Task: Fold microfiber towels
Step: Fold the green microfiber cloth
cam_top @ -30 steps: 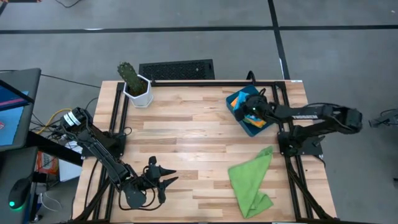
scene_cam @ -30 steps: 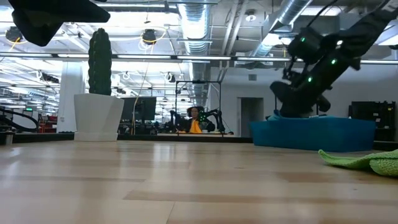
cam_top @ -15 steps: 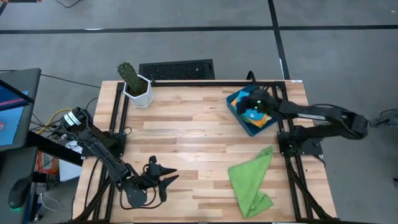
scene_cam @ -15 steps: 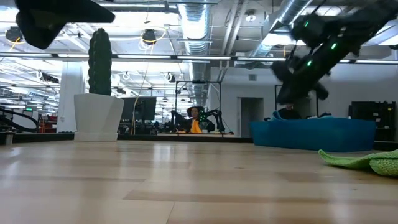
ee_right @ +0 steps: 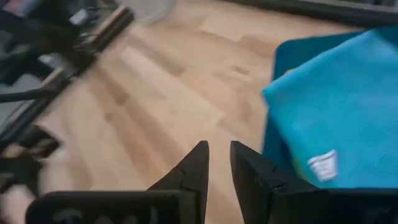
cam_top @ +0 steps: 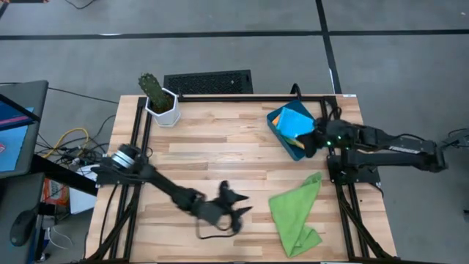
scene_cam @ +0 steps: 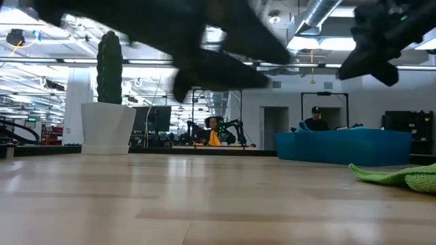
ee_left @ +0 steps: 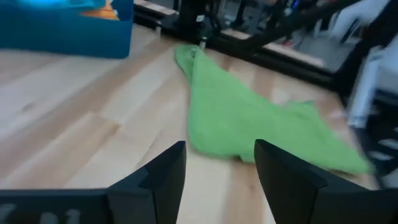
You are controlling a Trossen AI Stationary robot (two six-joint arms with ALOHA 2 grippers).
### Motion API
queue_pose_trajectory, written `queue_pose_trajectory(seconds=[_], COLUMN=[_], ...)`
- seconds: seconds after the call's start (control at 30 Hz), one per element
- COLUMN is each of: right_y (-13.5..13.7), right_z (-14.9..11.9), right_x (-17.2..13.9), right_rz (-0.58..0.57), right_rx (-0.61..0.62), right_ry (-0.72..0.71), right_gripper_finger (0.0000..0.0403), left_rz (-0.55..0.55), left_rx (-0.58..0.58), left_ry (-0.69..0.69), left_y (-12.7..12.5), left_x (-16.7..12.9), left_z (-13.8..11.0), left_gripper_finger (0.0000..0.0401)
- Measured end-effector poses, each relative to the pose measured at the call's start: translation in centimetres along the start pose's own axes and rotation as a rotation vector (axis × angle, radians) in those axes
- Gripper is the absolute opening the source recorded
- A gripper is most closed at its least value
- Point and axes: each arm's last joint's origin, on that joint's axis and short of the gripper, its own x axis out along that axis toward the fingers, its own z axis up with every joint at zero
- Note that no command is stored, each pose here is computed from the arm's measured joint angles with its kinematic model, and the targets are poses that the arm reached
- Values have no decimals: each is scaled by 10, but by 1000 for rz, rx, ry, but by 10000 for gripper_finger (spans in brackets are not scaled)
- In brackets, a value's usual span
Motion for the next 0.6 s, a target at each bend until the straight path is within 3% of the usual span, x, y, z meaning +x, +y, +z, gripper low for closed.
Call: queue_pose_trajectory(seconds=[0.13, 0.27, 0.53, 0.6], right_y=[8, 14, 22, 23], right_z=[-6, -11, -19, -19], right_x=[-8, -11, -14, -15], right_rz=[88, 146, 198, 191], right_rx=[8, -11, -74, -83], right_ry=[11, 44, 72, 60], right_gripper_finger=[91, 91, 91, 91], left_rz=[50, 3, -68, -16], left_rx=[103, 133, 38, 32], left_ry=[7, 64, 202, 214], left_y=[-3, 3, 24, 24], left_x=[46, 83, 130, 133], left_z=[10, 5, -22, -26], left_gripper_finger=[185, 185, 185, 185])
